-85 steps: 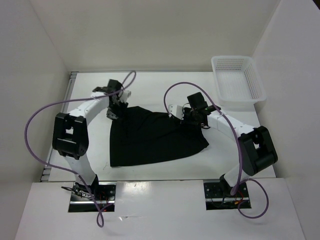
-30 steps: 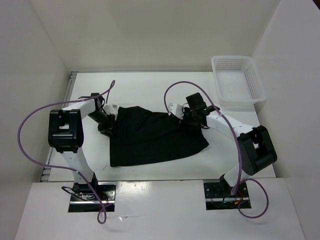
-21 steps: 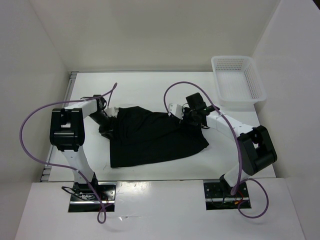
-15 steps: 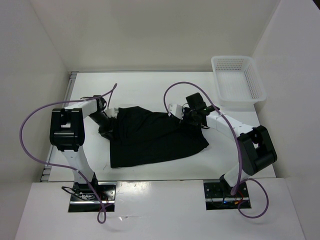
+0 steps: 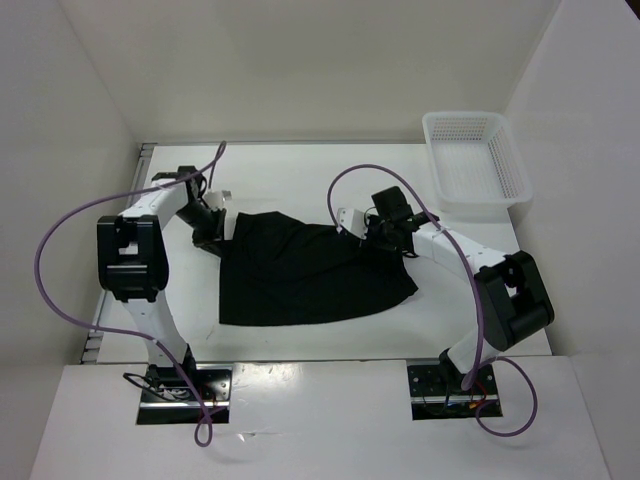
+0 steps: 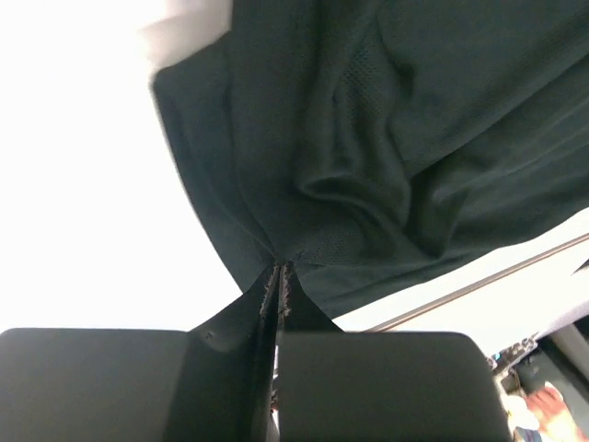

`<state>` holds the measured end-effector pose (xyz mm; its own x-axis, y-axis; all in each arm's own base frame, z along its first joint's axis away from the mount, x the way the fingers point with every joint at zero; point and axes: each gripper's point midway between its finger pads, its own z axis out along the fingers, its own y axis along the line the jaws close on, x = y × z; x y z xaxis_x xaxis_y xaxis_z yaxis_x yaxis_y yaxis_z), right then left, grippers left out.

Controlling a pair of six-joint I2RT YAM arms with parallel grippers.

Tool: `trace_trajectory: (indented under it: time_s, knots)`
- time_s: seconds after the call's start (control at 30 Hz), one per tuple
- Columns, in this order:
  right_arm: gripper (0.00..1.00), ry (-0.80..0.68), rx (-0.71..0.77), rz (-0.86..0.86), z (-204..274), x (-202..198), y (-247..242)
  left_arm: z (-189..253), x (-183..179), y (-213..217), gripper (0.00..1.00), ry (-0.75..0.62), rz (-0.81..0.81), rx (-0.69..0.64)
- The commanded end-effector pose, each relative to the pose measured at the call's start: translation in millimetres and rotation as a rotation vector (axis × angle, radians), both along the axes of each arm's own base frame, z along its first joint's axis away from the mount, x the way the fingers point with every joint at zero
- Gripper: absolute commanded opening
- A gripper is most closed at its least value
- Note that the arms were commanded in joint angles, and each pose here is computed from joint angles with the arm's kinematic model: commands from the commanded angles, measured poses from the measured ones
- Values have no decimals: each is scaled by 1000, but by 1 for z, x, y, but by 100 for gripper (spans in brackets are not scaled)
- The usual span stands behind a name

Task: Fold and stack the shorts
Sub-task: Fold the shorts

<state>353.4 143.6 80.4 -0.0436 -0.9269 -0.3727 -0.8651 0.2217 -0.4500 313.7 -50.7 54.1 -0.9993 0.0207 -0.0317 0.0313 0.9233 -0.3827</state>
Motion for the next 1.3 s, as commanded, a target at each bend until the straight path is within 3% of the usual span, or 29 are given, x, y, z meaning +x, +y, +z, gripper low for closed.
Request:
trace_trajectory:
  time_s: [0.0, 0.13, 0.4, 0.47, 0.73, 1.27]
  knots:
    - [0, -76, 18, 2, 16, 9, 5, 23, 3, 8, 0, -10, 19, 3]
    - [0, -106, 28, -11, 28, 17, -6, 35, -5, 10, 0, -20, 30, 2]
    - [0, -107, 46, 54, 23, 8, 6, 4, -42, 7, 17, 89, 8, 27]
    - [0, -110, 47, 54, 24, 5, 5, 5, -39, 3, 30, 79, 10, 3]
    - [0, -101, 52, 68, 21, -2, 7, -3, -38, 4, 40, 73, 9, 7]
    - [0, -67, 15, 64, 6, -6, 1, -29, -20, 6, 43, 90, 9, 10]
